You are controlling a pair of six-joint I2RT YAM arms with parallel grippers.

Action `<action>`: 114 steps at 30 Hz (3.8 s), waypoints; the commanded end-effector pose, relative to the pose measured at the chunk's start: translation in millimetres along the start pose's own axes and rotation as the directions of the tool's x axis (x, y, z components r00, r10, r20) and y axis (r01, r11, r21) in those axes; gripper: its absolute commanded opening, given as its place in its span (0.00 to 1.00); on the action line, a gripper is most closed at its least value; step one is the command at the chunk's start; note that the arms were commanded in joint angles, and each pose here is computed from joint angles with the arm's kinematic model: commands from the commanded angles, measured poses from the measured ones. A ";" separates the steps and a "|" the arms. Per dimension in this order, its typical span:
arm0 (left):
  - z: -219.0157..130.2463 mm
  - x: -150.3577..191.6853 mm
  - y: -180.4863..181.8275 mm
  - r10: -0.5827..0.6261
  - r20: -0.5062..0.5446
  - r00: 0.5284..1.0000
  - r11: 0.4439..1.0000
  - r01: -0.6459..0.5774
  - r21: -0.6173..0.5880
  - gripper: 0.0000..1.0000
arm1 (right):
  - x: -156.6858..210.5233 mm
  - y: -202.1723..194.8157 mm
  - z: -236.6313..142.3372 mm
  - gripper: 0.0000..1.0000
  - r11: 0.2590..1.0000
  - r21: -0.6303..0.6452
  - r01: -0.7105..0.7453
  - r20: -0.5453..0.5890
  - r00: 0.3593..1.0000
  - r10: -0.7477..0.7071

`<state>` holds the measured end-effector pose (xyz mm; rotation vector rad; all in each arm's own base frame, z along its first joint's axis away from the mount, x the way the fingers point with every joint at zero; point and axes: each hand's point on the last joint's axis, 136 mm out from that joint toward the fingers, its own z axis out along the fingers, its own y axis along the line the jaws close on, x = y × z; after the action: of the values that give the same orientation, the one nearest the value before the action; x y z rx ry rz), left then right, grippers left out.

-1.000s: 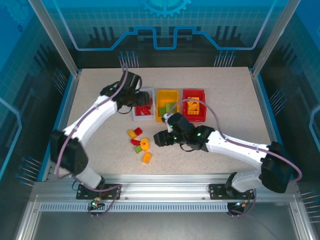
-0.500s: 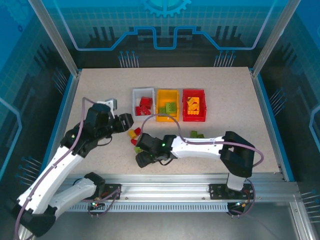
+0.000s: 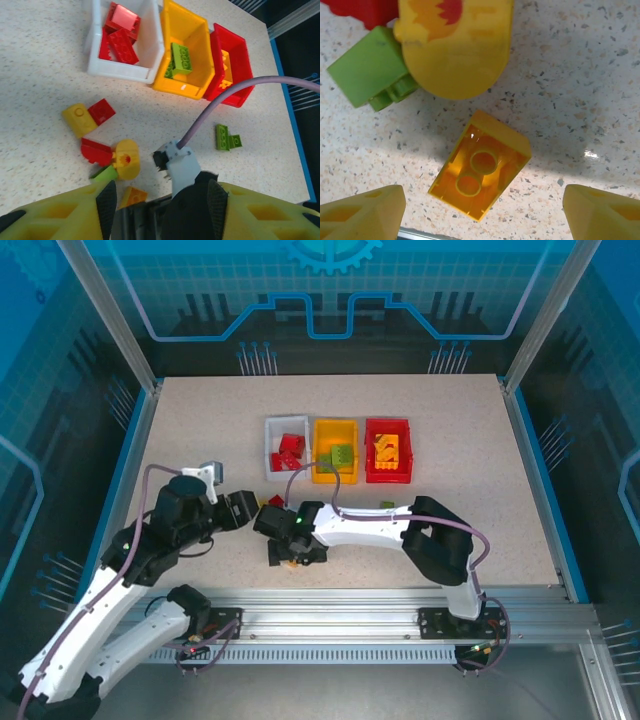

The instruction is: Sort the legos into containers by color

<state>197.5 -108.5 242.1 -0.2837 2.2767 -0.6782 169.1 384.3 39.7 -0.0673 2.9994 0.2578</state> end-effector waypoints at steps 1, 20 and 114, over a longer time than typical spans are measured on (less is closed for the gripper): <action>-21.4 3.7 31.5 -0.062 0.035 0.997 0.988 0.066 -0.138 0.55 | -7.6 0.3 6.7 0.80 0.995 0.008 -0.103 -0.011 0.995 0.103; -48.0 66.1 69.7 -0.244 -0.069 0.967 0.959 0.230 -0.168 0.51 | -15.7 -26.1 24.0 0.40 0.984 0.076 -0.160 0.039 0.987 0.158; 172.4 142.3 63.6 0.259 -0.579 0.773 0.851 -0.466 -0.242 0.64 | 2.8 -107.9 -102.8 0.76 0.891 -0.387 0.238 0.379 0.922 -0.081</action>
<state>213.6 -164.2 17.6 0.1873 2.8843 -0.0276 159.0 258.9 119.0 -0.3036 2.5317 0.7999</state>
